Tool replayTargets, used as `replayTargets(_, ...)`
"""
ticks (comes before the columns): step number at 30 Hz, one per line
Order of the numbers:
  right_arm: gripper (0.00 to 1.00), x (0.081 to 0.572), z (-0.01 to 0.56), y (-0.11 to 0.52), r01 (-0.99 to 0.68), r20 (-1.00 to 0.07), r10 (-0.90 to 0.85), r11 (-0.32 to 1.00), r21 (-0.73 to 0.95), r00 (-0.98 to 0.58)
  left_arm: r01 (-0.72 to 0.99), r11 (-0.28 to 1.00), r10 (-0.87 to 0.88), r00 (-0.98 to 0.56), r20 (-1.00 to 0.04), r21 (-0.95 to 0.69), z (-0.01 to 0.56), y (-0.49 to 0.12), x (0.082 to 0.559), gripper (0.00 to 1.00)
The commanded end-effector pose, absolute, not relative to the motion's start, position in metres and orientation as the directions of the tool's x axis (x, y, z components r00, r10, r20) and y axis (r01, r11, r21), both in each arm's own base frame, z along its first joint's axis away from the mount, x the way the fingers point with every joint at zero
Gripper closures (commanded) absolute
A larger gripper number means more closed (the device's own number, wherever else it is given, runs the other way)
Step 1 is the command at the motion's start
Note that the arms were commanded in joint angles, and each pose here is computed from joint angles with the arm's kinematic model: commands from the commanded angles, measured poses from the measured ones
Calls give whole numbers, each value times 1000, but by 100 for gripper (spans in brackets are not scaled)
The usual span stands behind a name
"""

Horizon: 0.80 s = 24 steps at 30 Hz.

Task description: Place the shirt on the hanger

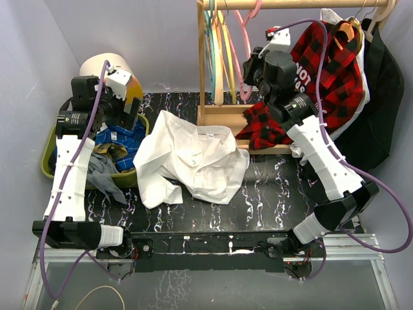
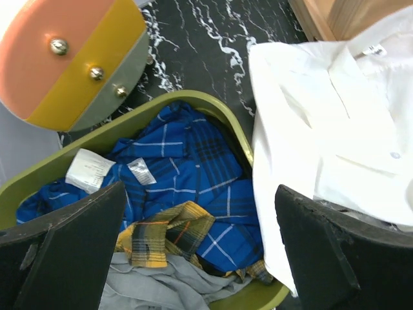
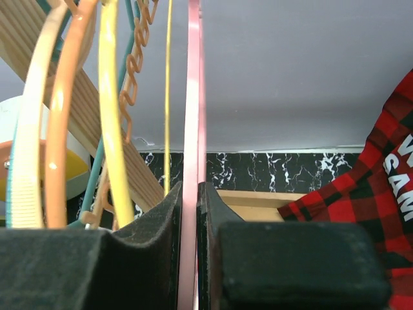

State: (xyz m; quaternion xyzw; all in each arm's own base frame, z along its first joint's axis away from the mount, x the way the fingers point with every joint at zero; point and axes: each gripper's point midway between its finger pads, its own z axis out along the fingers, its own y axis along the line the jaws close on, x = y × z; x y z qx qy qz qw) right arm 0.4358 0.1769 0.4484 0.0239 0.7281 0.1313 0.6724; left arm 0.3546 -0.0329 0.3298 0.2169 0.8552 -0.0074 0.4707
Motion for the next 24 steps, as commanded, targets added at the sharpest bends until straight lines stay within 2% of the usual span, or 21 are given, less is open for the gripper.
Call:
replayTargets(1, 92, 429, 500, 164, -153, -970, 242, 960, 234, 36, 466, 876, 381, -511, -771, 124, 316, -49, 338, 3)
replayTargets(4, 92, 428, 504, 156, -131, -971, 231, 966, 223, 57, 624, 775, 402, -610, -683, -101, 284, -95, 313, 3)
replayTargets(6, 92, 424, 510, 152, -132, -971, 223, 969, 210, 92, 691, 697, 471, -644, -602, -193, 261, -130, 289, 3)
replayTargets(8, 92, 419, 518, 143, -107, -967, 221, 972, 208, 125, 732, 655, 532, -624, -572, -189, 244, -157, 274, 3)
replayTargets(10, 92, 413, 526, 136, -88, -965, 215, 975, 204, 148, 734, 650, 522, -620, -585, -198, 239, -169, 274, 3)
replayTargets(13, 92, 399, 536, 127, -86, -962, 217, 975, 205, 168, 684, 701, 453, -645, -616, -201, 241, -175, 287, 3)
replayTargets(18, 92, 372, 541, 116, -102, -959, 216, 974, 200, 183, 544, 838, 352, -599, -719, -42, 246, -173, 319, 3)
replayTargets(24, 92, 341, 530, 105, -126, -964, 206, 974, 187, 166, 553, 832, 391, -634, -667, -38, 214, -188, 325, 3)
